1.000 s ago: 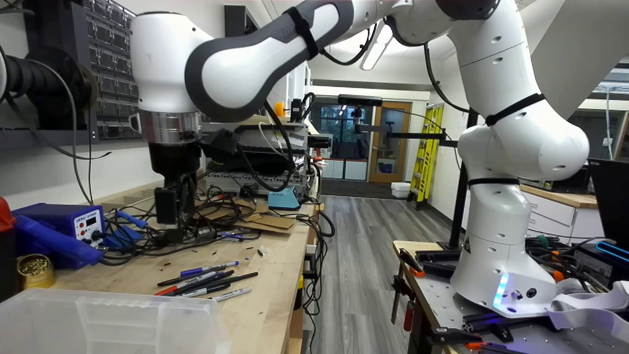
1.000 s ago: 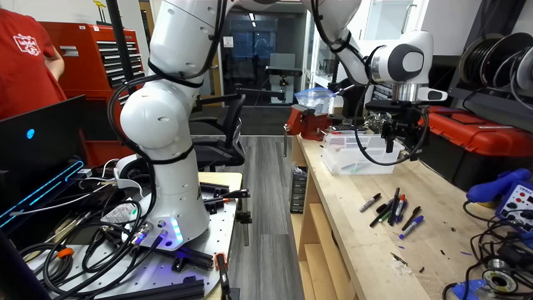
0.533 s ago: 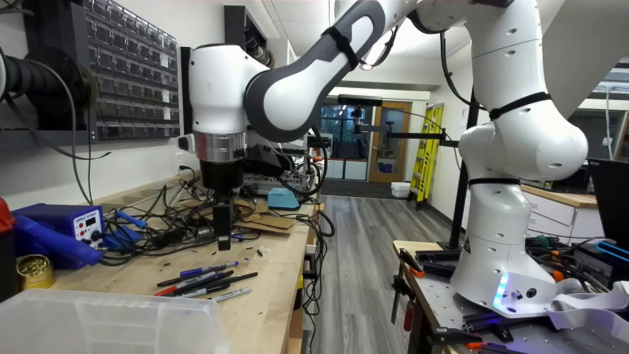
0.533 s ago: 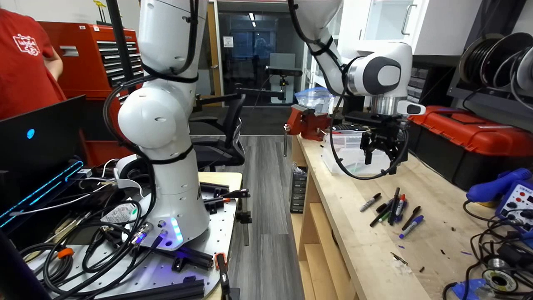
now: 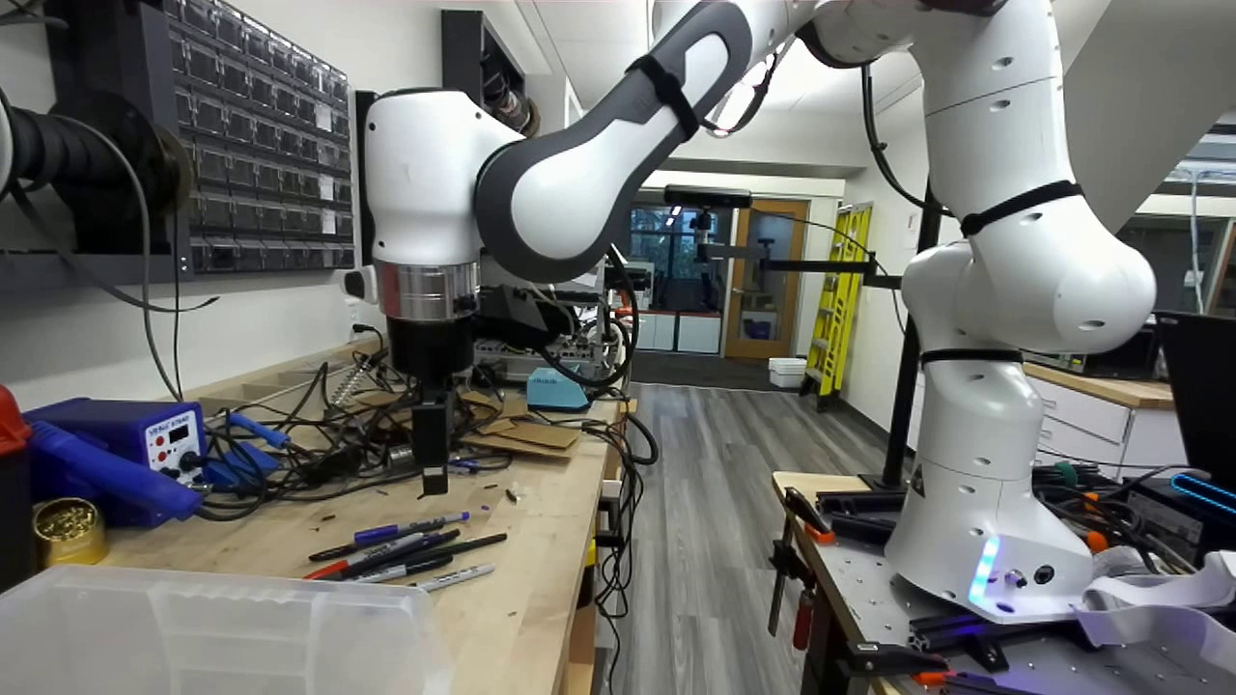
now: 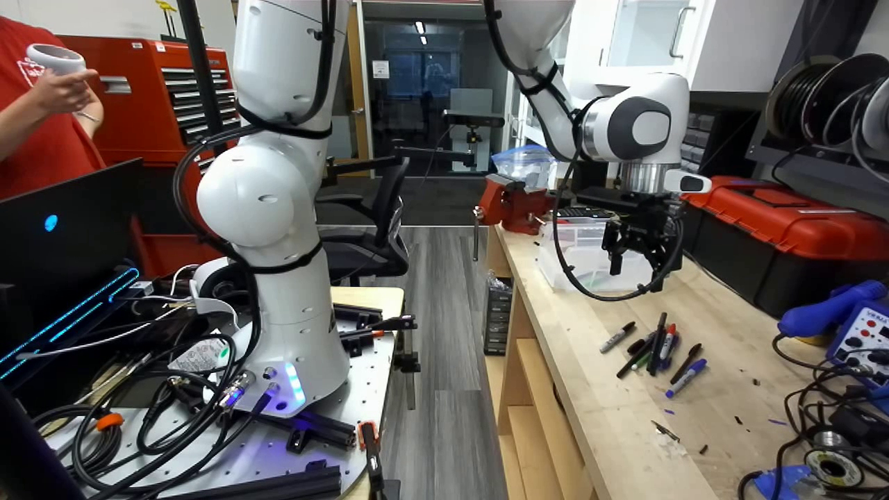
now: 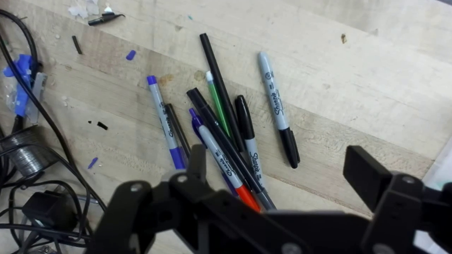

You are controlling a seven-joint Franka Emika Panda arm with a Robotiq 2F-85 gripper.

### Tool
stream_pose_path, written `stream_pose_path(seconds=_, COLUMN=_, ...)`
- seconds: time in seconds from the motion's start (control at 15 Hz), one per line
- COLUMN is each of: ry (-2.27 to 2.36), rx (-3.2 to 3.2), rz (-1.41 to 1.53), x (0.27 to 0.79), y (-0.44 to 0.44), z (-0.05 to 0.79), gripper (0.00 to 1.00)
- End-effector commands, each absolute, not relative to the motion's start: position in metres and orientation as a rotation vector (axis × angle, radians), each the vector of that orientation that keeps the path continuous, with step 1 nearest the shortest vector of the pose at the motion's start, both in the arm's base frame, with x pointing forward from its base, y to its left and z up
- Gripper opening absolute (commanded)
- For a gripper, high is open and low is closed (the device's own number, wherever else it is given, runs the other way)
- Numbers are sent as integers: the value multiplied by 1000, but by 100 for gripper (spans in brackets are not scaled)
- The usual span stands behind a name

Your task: Pick the marker and put it in the plastic box

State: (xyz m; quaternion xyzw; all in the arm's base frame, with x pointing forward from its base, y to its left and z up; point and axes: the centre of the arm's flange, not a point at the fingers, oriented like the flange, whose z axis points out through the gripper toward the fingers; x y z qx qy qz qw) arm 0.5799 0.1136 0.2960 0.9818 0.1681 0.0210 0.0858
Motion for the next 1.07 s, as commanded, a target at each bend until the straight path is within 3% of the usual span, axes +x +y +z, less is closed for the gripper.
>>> stream_pose_path(seconds=0.0, ry=501, rx=2927, rz=62, x=580, y=114, z=296, gripper=100)
stream_pose_path(seconds=1.0, ry=846, rx=2889, rz=105, x=564, y=103, z=273, gripper=100)
